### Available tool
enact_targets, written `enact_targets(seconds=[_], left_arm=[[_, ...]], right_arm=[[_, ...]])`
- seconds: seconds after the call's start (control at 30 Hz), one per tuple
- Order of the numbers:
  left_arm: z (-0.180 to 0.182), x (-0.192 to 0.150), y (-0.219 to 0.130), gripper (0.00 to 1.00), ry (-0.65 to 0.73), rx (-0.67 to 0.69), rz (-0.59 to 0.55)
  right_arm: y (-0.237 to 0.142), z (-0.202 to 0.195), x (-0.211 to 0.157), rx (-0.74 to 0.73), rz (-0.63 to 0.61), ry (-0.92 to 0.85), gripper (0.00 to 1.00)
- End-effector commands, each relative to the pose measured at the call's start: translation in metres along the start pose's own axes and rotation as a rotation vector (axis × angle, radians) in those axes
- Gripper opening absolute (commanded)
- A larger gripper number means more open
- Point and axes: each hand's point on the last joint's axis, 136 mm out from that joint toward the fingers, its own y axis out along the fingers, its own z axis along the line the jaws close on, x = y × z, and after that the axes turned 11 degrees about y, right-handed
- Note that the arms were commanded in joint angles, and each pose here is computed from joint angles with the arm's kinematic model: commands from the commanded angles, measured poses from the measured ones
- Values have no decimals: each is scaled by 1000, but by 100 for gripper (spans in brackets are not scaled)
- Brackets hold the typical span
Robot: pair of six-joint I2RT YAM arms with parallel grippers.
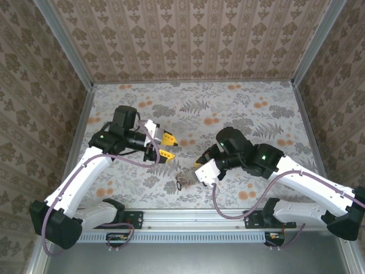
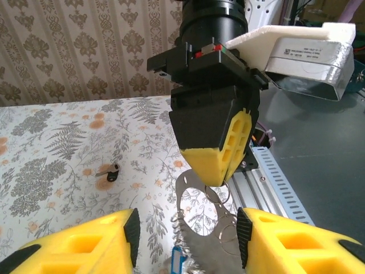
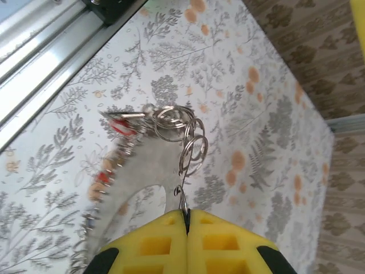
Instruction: Put the keys on the keyring
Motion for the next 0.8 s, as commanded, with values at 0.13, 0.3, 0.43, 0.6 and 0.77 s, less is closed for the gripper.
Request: enact_targets(seconds=[0.13, 0.3, 0.43, 0.6, 0.77], left_arm=[[-10, -13, 9, 52, 43, 0, 50], [-7, -14, 13, 51, 117, 24, 106], [-5, -17, 19, 49, 162, 34, 132], [-2, -25, 37, 45, 211, 49, 171], [6, -40, 46, 39, 234, 71, 235]], right_arm=[[-11, -11, 5, 78, -33, 357, 0], [-10, -26, 4, 53, -154, 539, 0], [-11, -36, 5, 13, -260, 595, 0], [-12, -43, 10, -23, -367, 614, 0], [-9, -43, 9, -44, -390, 579, 0]])
